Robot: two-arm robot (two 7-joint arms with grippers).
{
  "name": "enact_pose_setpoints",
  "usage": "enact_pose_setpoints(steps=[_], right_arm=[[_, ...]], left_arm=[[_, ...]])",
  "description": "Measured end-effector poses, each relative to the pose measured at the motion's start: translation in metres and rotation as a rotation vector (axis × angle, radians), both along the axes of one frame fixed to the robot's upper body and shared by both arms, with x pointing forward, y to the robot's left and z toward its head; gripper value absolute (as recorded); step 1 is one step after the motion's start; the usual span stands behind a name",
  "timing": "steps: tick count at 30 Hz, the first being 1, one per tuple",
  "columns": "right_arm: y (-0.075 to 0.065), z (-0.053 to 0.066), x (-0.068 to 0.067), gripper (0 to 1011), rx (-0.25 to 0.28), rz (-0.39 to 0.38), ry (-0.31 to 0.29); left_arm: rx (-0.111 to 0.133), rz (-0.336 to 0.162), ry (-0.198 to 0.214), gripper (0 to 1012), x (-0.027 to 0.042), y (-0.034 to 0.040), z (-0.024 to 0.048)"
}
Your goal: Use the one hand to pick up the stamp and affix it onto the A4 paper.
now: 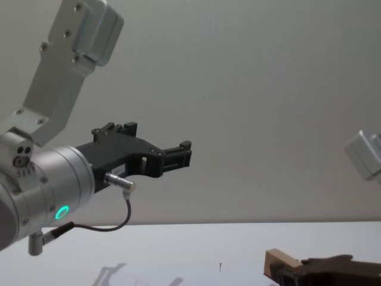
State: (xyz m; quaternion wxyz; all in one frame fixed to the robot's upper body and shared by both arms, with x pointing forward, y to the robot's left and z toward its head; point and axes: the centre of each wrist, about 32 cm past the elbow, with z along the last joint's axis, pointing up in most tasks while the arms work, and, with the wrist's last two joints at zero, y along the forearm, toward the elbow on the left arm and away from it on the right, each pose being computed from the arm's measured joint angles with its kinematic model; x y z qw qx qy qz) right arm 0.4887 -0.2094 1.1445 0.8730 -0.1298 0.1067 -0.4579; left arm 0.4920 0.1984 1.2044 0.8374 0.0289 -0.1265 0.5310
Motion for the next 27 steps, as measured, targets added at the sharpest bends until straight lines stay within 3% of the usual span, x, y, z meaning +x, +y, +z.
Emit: enact_pose_setpoints(steps=[27], right_arm=[[0.001, -0.012, -0.003, 218, -0.032, 0.009, 0.077]], left_arm=[[0.0, 0.0, 0.0, 1001, 0.0, 0.0, 0.0]])
